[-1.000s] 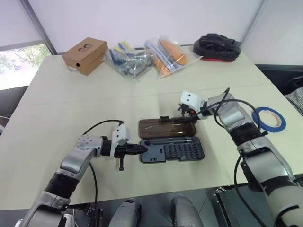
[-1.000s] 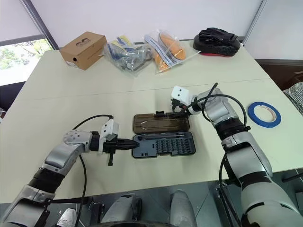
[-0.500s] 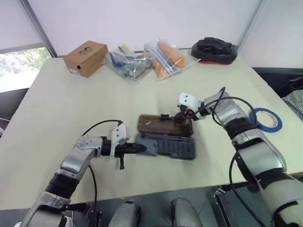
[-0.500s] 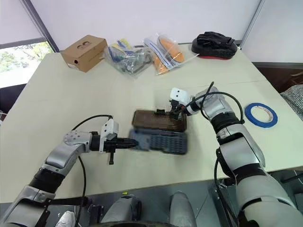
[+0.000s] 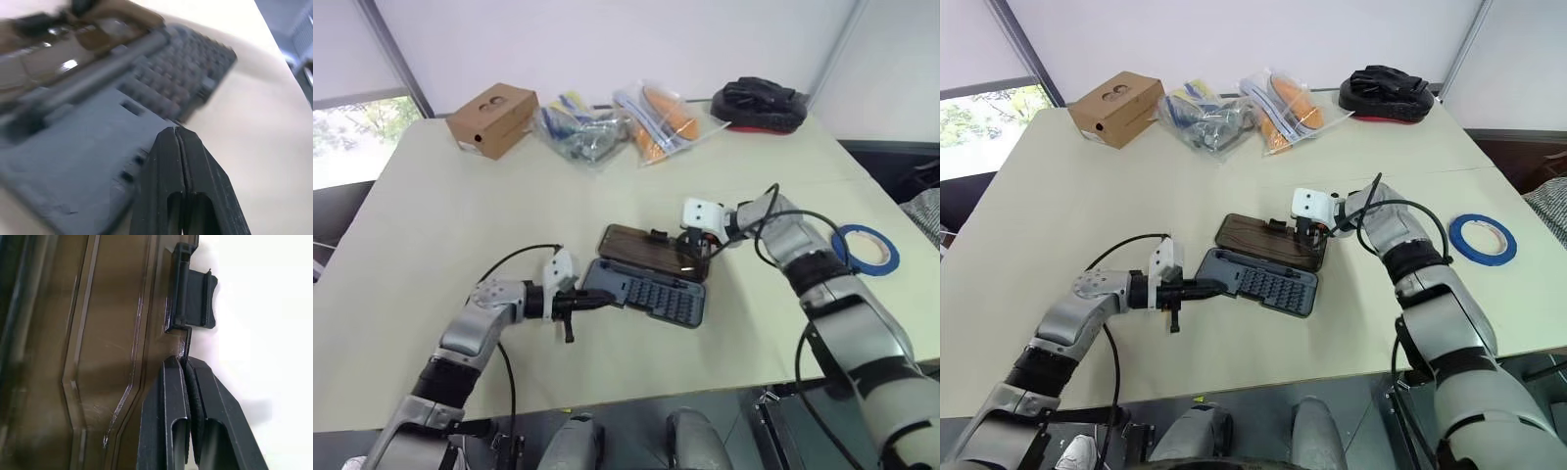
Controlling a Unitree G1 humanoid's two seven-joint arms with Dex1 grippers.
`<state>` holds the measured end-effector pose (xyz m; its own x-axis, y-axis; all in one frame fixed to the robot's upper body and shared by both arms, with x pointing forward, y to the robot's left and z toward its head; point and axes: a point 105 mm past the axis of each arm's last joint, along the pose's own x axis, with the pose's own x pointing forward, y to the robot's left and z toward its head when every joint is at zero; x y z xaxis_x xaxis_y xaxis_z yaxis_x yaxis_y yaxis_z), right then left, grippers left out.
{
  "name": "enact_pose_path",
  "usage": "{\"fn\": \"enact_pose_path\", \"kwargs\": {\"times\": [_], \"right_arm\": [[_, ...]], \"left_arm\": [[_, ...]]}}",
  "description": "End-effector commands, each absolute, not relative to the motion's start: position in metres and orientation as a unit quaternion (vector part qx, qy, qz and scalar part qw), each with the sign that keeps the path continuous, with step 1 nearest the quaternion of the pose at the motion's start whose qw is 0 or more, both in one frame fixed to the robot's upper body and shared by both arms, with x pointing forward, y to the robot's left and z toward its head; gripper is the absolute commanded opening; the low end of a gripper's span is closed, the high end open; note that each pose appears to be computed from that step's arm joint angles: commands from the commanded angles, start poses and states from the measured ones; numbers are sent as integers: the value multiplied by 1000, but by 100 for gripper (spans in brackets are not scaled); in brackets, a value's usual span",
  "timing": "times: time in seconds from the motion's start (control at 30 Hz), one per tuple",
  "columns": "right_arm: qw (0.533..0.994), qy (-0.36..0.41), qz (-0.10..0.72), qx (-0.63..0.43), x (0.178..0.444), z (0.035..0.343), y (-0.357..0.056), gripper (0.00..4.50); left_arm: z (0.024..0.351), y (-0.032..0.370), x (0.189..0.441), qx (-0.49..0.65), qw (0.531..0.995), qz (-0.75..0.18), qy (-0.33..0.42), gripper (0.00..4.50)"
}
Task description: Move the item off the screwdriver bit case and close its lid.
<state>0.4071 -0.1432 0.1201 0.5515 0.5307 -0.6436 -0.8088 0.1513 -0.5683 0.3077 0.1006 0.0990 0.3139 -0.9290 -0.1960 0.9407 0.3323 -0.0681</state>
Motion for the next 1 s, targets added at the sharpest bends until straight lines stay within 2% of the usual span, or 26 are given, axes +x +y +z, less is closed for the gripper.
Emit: {"fn": "enact_pose_path", "kwargs": {"times": [0.03, 0.27, 0.43, 0.53, 0.67, 1.0], "right_arm": [[753, 85, 387, -524, 405, 149, -152, 7], [739, 19, 366, -566, 374, 158, -137, 7], [727, -34, 348, -592, 361, 168, -122, 7], [720, -73, 339, -602, 355, 179, -110, 7], [722, -89, 334, -600, 350, 185, -104, 7], [727, -90, 342, -588, 345, 188, -99, 7]], "left_arm": [[141, 102, 324, -5, 830, -556, 47, 0], [199, 111, 351, -78, 856, -510, -15, 0], [214, 129, 371, -97, 878, -467, -30, 0], [209, 144, 385, -109, 891, -440, -18, 0], [188, 148, 392, -87, 896, -436, 13, 0], [136, 120, 389, -29, 870, -487, 70, 0]]}}
